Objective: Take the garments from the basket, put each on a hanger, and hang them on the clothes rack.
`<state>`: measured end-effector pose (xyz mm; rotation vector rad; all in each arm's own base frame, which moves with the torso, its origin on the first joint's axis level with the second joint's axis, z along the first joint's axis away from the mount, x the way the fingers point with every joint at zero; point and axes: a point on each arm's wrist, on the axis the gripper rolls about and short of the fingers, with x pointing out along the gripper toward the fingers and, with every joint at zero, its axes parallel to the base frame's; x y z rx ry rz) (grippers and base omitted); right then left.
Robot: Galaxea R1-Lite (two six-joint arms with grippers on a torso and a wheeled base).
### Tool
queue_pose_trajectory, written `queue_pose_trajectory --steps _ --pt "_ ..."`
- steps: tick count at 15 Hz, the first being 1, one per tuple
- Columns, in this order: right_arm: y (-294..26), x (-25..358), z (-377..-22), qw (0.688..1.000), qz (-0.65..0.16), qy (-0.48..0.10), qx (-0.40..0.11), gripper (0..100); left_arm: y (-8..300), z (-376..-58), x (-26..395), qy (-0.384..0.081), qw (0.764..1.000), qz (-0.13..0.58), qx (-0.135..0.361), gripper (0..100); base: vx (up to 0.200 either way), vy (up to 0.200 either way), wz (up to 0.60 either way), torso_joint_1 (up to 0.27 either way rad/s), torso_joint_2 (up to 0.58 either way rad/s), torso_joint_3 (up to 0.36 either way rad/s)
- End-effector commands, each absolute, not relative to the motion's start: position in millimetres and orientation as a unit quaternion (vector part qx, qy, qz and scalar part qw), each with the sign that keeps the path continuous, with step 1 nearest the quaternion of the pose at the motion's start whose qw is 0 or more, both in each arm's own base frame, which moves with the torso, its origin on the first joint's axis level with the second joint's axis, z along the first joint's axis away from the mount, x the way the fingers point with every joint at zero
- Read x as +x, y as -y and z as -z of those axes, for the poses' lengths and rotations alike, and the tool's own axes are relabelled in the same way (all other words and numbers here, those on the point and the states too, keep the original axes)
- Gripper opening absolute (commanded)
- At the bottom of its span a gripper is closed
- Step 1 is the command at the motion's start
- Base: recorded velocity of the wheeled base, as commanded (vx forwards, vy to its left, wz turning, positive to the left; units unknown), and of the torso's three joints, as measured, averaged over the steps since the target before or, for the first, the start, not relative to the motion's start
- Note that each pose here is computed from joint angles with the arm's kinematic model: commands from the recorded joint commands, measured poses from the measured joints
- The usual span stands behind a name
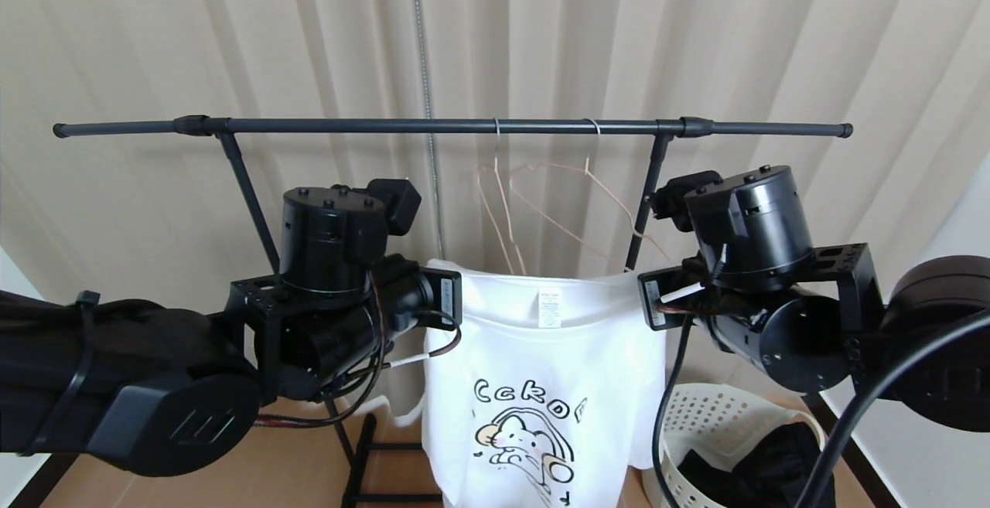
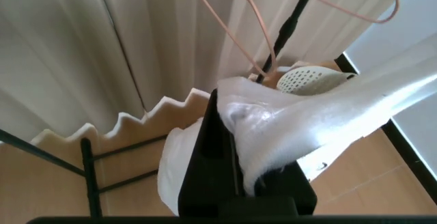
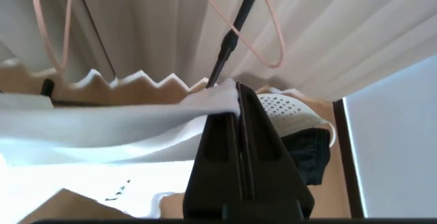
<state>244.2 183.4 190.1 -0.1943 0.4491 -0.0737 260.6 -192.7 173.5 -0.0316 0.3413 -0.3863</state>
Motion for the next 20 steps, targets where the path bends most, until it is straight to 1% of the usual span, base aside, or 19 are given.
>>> queue_pose_trajectory --steps 1,4,7,8,14,17,18,19,20 --pt "-175.5 234.4 -204.1 0.972 0.036 -0.215 -0.090 0 196.0 -178.9 264.6 -0.159 0.968 0.193 -0.016 0 0.000 0.000 0.00 0.000 0.00 0.000" --pt "-165.5 222.5 -211.8 0.967 0.037 -0.231 -0.104 0 200.9 -186.6 266.8 -0.143 0.969 0.201 -0.004 0 0.000 0.000 0.00 0.000 0.00 0.000" --pt "-163.8 220.4 -215.0 0.968 0.037 -0.227 -0.101 0 208.3 -184.1 265.3 -0.144 0.967 0.210 0.005 0 0.000 0.000 0.00 0.000 0.00 0.000" --pt "-164.0 220.6 -214.6 0.968 0.037 -0.227 -0.101 0 209.4 -184.0 265.0 -0.144 0.967 0.212 0.005 100 0.000 0.000 0.00 0.000 0.00 0.000" --pt "-163.6 222.1 -214.1 0.968 0.039 -0.227 -0.100 0 207.2 -178.3 260.7 -0.154 0.965 0.214 0.013 100 0.000 0.000 0.00 0.000 0.00 0.000" --pt "-160.1 227.9 -214.4 0.968 0.050 -0.225 -0.095 0 197.0 -183.1 247.2 -0.151 0.964 0.219 0.016 100 0.000 0.000 0.00 0.000 0.00 0.000" --pt "-158.4 230.0 -213.9 0.968 0.055 -0.226 -0.095 0 191.7 -182.1 240.5 -0.158 0.961 0.225 0.026 100 0.000 0.000 0.00 0.000 0.00 0.000" --pt "-157.3 232.9 -212.2 0.967 0.061 -0.228 -0.095 0 185.4 -180.0 233.9 -0.174 0.953 0.244 0.035 100 0.000 0.000 0.00 0.000 0.00 0.000" --pt "-157.4 235.1 -212.3 0.967 0.063 -0.228 -0.094 0 179.6 -180.5 227.1 -0.189 0.943 0.273 0.033 100 0.000 0.000 0.00 0.000 0.00 0.000"
